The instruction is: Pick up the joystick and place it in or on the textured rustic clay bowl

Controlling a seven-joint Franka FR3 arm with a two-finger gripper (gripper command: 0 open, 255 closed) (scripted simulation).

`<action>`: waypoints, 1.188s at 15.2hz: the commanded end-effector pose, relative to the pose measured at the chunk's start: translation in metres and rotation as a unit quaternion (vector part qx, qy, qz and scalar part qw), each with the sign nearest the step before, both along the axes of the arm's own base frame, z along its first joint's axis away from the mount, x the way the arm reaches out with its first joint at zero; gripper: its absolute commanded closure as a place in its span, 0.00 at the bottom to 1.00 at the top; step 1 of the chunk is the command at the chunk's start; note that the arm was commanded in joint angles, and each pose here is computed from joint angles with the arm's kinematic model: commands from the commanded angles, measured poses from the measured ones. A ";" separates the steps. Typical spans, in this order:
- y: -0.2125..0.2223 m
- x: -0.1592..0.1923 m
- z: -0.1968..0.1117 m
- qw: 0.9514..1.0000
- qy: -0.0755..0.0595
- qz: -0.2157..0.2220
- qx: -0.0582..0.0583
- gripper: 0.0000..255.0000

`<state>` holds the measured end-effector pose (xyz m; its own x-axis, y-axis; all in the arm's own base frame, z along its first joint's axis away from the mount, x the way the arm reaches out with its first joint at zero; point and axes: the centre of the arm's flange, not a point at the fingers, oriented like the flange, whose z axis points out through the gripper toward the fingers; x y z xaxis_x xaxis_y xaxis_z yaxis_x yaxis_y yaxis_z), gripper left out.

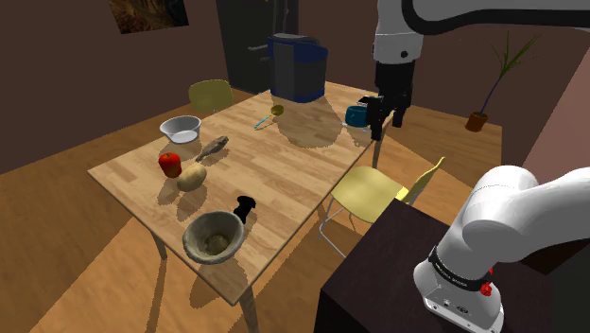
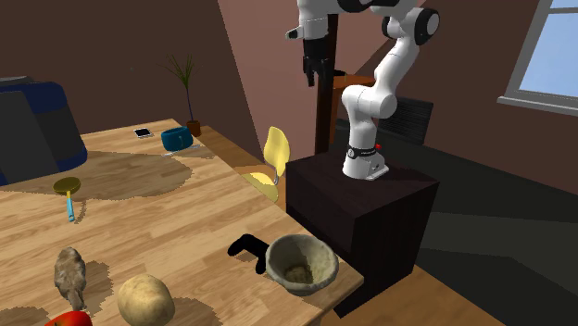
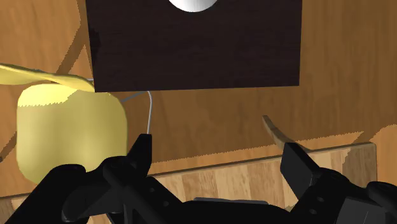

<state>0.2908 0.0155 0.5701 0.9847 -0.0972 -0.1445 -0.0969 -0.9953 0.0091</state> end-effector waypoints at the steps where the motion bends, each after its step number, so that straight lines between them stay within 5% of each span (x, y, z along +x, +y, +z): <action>1: 0.000 0.000 0.000 1.000 0.000 0.000 0.000 0.00; 18: 0.096 0.164 -0.129 0.999 0.004 -0.008 -0.034 0.00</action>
